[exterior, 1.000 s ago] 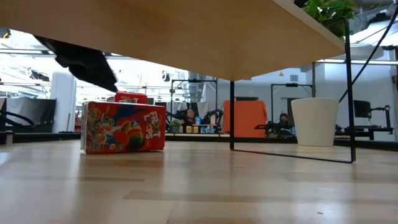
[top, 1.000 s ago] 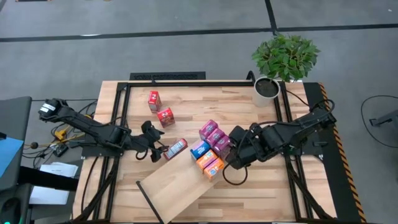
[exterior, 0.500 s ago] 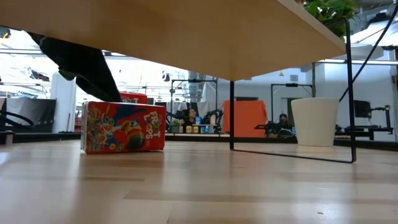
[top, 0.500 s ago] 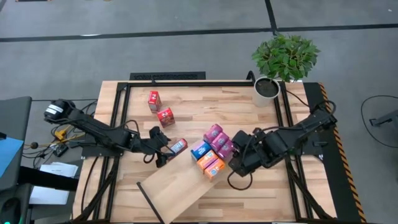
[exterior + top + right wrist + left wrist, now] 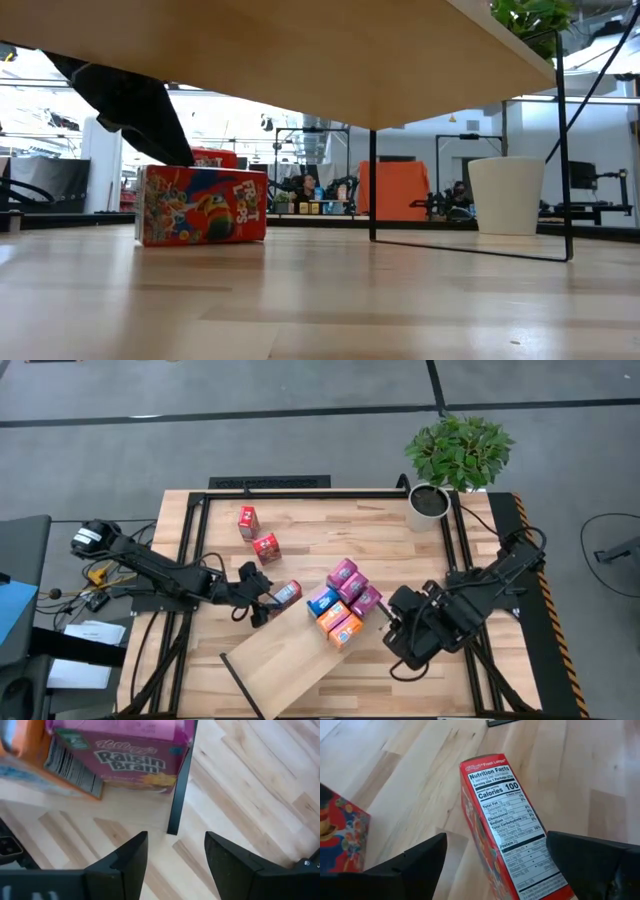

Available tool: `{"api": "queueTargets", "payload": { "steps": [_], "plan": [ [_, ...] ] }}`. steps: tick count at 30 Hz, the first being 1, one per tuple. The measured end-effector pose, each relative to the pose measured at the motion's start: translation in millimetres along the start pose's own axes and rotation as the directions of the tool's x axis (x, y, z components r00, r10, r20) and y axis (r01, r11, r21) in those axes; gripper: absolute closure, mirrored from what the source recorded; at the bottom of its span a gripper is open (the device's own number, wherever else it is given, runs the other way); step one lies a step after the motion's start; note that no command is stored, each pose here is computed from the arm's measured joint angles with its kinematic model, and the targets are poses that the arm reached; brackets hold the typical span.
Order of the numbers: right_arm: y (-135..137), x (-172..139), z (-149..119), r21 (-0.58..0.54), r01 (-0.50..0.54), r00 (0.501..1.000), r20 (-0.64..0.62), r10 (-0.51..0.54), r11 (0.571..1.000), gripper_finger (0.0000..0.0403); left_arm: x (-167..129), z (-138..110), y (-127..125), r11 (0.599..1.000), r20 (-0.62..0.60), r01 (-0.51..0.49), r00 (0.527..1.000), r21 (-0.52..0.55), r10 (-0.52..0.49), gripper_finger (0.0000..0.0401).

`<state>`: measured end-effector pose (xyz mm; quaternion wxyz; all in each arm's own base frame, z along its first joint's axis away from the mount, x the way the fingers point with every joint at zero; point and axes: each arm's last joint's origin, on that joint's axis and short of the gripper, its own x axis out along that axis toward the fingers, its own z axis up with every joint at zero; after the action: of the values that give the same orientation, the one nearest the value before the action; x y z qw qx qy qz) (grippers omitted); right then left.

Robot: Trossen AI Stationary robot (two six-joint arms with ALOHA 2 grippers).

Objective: Stack cereal on shelf
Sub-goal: Put the bottom red cereal box onto the shelf

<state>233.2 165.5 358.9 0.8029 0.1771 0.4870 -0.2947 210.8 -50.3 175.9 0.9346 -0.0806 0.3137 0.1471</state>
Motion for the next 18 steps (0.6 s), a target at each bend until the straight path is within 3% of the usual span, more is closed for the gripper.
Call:
{"api": "queueTargets", "payload": {
  "steps": [5, 11, 18],
  "plan": [
    [1, -1, -2, -0.007, -0.003, 1.0, 0.001, 0.003, 1.0, 0.0188, 1, -1, 3, 1.0, -0.02, -0.005, 1.0, -0.012, 0.005, 0.01],
    [0, -1, -2, -0.007, -0.003, 1.0, 0.001, 0.003, 1.0, 0.0194, -2, -10, 12, 0.987, -0.069, -0.156, 0.986, -0.038, 0.153, 0.0128],
    [0, -1, -2, -0.01, -0.003, 1.0, 0.001, 0.003, 1.0, 0.02, -2, -11, 11, 0.991, -0.093, -0.122, 0.989, -0.055, 0.117, 0.014]
  ]
}}
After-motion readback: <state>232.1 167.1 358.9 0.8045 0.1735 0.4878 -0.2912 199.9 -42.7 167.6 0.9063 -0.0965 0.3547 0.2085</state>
